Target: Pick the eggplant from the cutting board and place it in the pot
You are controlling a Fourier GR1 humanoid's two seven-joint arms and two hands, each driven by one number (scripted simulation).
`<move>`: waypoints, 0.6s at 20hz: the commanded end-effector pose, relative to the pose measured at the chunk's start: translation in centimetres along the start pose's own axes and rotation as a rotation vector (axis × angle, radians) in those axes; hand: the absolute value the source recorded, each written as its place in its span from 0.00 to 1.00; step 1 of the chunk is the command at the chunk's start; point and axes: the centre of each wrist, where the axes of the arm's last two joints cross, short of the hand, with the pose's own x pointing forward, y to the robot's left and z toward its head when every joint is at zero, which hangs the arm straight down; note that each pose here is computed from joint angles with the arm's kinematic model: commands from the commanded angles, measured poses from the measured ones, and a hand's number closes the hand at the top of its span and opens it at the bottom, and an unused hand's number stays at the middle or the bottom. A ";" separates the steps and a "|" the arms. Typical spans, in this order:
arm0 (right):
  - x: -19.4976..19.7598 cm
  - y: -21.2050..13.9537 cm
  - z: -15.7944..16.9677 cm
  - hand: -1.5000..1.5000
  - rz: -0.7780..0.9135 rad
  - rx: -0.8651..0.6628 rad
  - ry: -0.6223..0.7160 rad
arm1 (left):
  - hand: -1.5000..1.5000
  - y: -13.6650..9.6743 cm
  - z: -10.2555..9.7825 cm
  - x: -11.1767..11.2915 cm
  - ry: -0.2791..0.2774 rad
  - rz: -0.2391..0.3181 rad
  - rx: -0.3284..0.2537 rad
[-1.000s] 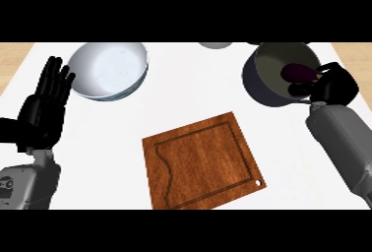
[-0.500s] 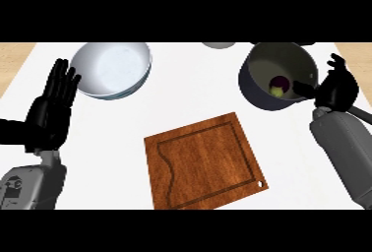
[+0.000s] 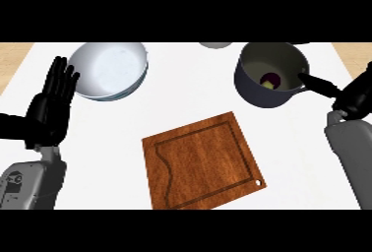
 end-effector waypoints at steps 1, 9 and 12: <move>-2.0 -3.1 -0.6 0.00 -0.115 -0.113 0.021 | 0.50 -0.1 1.3 -1.1 -0.007 0.008 -0.006; -6.0 -10.2 1.2 0.00 -0.205 -0.198 -0.025 | 0.50 1.3 0.0 0.3 -0.003 -0.021 -0.002; -7.9 -12.2 1.9 0.00 -0.213 -0.219 -0.011 | 0.50 -0.5 1.1 1.9 0.006 0.015 -0.009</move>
